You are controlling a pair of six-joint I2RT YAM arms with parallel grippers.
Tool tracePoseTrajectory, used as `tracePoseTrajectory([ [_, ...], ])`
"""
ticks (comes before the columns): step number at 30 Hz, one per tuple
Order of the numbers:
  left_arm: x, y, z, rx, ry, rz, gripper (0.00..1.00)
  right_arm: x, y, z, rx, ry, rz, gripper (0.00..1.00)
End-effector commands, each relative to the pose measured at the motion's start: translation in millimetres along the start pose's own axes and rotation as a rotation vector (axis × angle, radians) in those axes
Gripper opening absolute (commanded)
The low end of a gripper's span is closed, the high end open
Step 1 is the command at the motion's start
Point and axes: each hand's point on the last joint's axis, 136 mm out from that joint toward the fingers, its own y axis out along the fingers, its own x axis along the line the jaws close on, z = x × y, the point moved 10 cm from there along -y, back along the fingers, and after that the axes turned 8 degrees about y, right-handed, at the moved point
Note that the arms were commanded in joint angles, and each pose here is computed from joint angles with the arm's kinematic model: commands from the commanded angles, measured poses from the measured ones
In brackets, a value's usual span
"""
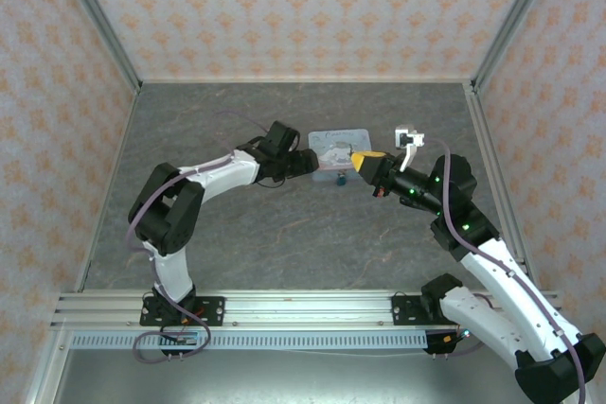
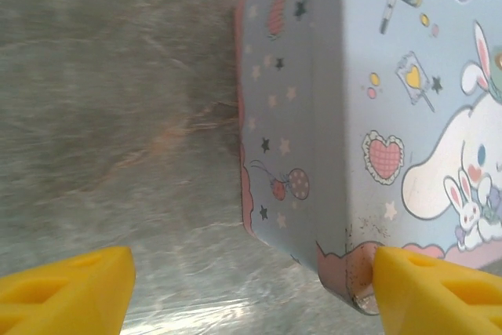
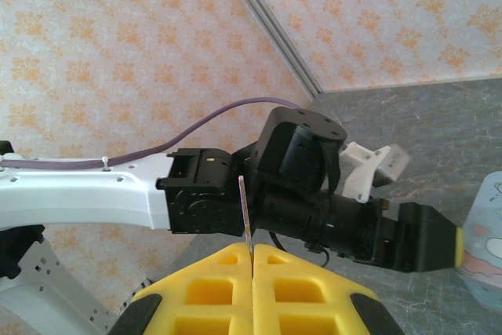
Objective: Unlock the padlock with the key
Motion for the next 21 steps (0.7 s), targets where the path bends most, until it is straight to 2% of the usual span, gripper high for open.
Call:
tracePoseTrajectory([
  [1,34.6,0.2,14.6,0.073,0.003,-0.162,0.79,-0.8,-0.6,0.9,-0.015,-0.012,0.005,0.00],
  [13,61.4,-13.0,-27.6,0.026,-0.011,-0.190,0.79,-3.1,1.5,1.8,-0.006,-0.002,0.014,0.00],
  [21,45.6,-43.5,-37.2,-0.116,0.052,-0.048,0.80,-21.3,12.9,9.1,0.051,0.051,0.111,0.00],
])
